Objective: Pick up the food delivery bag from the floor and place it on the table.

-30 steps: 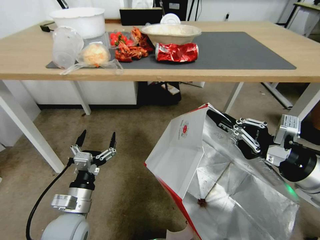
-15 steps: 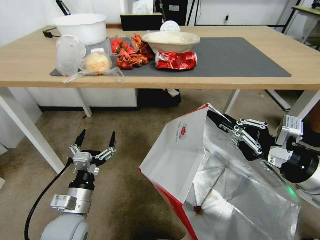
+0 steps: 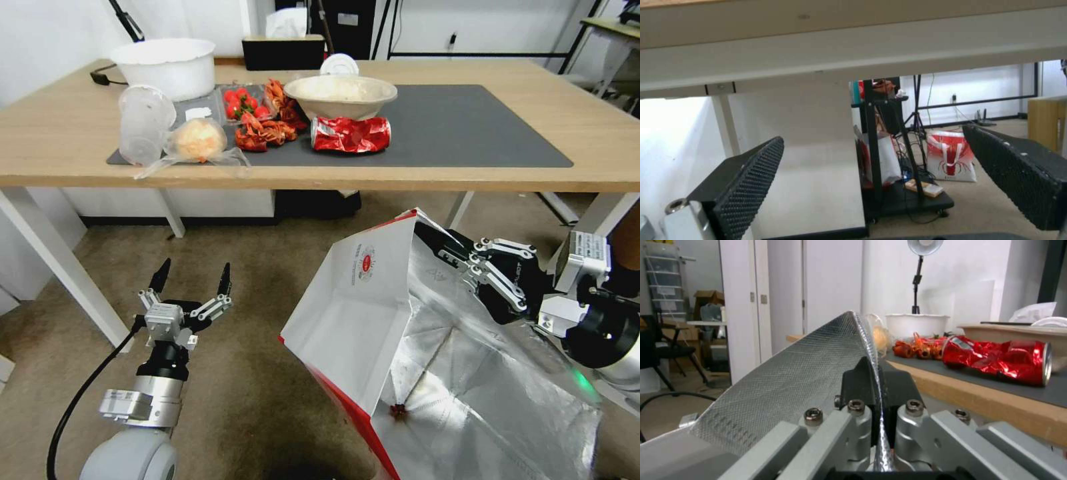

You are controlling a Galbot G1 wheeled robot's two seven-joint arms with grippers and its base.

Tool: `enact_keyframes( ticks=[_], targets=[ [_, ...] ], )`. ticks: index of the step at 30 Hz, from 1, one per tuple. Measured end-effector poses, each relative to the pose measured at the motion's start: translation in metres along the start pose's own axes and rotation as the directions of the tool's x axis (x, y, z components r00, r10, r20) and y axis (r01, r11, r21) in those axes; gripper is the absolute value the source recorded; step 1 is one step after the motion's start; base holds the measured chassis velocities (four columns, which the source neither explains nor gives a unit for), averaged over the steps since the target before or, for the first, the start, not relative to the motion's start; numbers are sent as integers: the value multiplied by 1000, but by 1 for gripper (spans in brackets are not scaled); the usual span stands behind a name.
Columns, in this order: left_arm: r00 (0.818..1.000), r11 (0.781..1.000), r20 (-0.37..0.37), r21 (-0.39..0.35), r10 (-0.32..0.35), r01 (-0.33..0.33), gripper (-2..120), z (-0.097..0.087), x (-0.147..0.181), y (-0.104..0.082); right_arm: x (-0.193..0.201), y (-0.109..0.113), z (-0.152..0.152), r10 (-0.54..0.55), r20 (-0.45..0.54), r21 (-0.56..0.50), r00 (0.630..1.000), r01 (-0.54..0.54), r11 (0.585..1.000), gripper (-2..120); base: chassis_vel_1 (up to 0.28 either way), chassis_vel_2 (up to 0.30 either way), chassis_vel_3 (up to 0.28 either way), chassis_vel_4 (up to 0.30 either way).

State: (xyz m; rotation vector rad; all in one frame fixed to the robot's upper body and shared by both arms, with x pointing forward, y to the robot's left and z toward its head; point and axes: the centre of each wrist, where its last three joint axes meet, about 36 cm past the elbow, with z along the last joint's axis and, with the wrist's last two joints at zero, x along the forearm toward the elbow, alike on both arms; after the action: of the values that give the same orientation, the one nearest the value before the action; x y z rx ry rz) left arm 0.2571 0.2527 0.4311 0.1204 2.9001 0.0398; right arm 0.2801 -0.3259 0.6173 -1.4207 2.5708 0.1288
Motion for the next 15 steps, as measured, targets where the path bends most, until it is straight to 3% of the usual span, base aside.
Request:
enact_keyframes(
  ticks=[15],
  targets=[
    [1000, 1000, -1, -3, 0, 0, 100, -1, 0, 0, 0, -2, 0, -33, 5, -23, 999, 34, 999, 0, 0, 0, 0, 0]
  ],
)
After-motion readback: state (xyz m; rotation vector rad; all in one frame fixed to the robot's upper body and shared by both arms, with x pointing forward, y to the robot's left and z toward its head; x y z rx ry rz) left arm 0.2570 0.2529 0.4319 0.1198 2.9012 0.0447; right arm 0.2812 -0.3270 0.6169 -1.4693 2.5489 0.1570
